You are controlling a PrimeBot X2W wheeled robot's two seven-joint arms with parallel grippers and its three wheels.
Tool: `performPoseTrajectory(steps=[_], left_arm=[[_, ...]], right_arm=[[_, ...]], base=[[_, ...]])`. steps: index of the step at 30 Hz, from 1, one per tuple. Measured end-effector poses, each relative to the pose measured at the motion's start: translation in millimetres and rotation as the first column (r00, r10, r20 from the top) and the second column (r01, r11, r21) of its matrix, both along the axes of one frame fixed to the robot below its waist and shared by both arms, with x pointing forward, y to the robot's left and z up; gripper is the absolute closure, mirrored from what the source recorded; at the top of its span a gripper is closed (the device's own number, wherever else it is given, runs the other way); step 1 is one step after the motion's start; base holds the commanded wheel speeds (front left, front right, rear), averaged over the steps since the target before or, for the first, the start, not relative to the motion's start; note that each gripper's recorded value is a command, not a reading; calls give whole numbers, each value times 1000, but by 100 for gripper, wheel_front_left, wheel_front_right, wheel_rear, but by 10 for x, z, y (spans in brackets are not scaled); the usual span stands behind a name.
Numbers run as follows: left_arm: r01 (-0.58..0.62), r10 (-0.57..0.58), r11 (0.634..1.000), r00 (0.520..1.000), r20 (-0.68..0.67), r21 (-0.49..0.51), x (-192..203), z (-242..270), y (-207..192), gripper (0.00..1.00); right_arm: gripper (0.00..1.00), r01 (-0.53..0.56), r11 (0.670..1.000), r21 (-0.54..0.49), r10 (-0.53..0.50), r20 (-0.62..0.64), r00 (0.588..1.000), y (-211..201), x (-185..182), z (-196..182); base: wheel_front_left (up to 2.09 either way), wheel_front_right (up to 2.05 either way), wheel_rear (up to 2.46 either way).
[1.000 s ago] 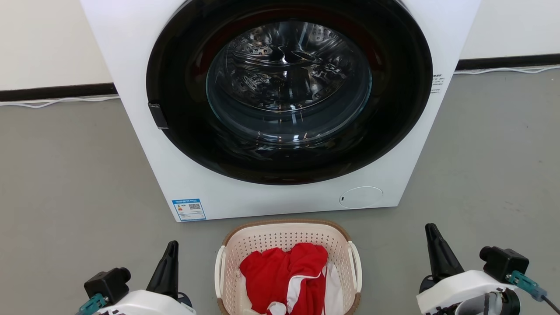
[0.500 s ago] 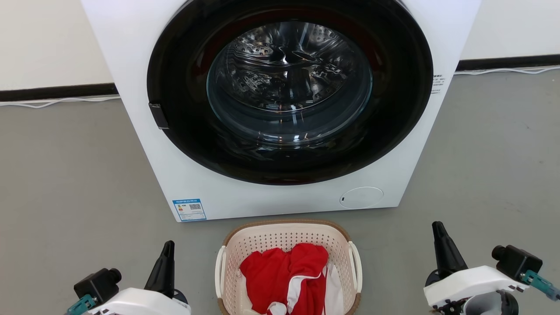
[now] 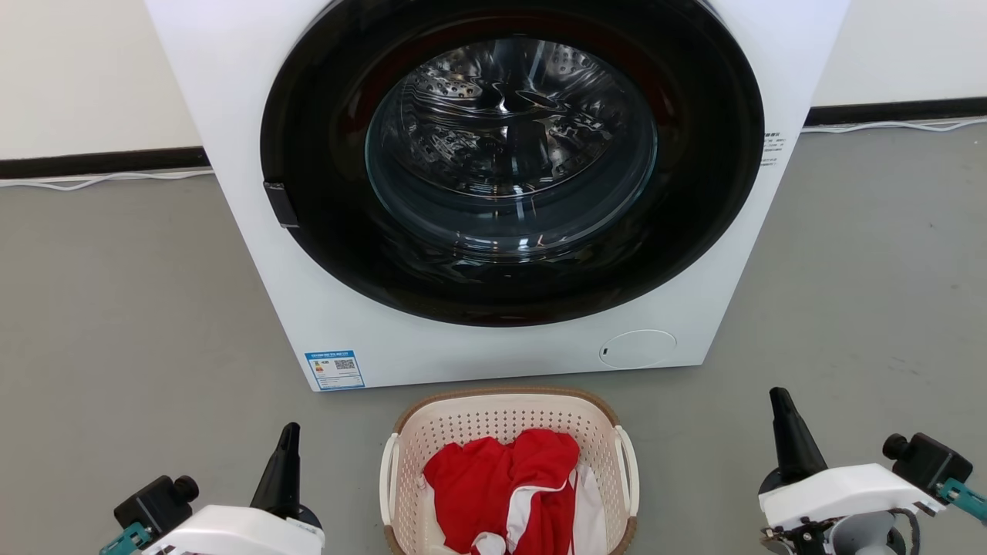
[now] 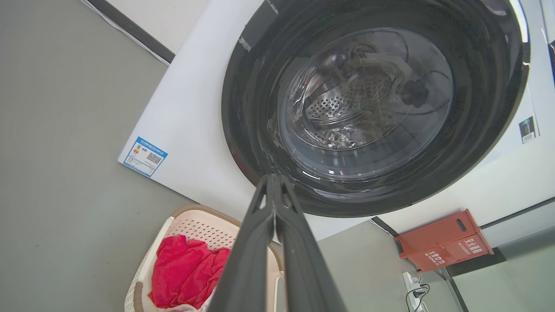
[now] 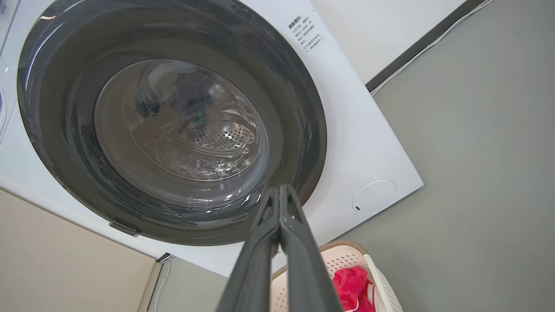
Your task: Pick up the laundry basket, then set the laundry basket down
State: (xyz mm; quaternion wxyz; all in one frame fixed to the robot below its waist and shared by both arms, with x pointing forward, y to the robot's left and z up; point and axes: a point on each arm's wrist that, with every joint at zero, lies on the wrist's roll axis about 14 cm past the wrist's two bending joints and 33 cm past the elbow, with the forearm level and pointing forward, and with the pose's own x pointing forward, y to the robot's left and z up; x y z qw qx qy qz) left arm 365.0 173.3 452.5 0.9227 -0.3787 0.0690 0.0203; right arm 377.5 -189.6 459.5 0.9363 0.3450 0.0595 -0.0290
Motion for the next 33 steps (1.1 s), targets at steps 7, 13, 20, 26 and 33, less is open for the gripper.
performPoseTrajectory(steps=[7, 13, 20, 26, 33], left_arm=[[-14, 13, 998, 1000, -9, -66, 2, 1, 22, 100], [-26, 24, 992, 1000, -16, -126, 4, 3, 35, 100], [-42, 38, 980, 999, -22, -193, 6, 8, 56, 100], [-50, 44, 966, 999, -28, -252, 13, 16, 67, 100], [-63, 58, 946, 998, -27, -319, 22, 39, 89, 100]], right_arm=[[100, 22, 997, 75, -22, -2, 1000, -37, 6, 14], [100, 34, 989, 143, -35, 4, 999, -43, 16, 44], [100, 46, 975, 216, -47, -1, 999, -56, 20, 51], [100, 59, 958, 281, -61, -2, 998, -86, 24, 67], [100, 65, 934, 352, -71, 3, 997, -92, 34, 102]], base=[[0, 0, 0], [0, 0, 0], [0, 0, 0], [0, 0, 0], [0, 0, 0]])
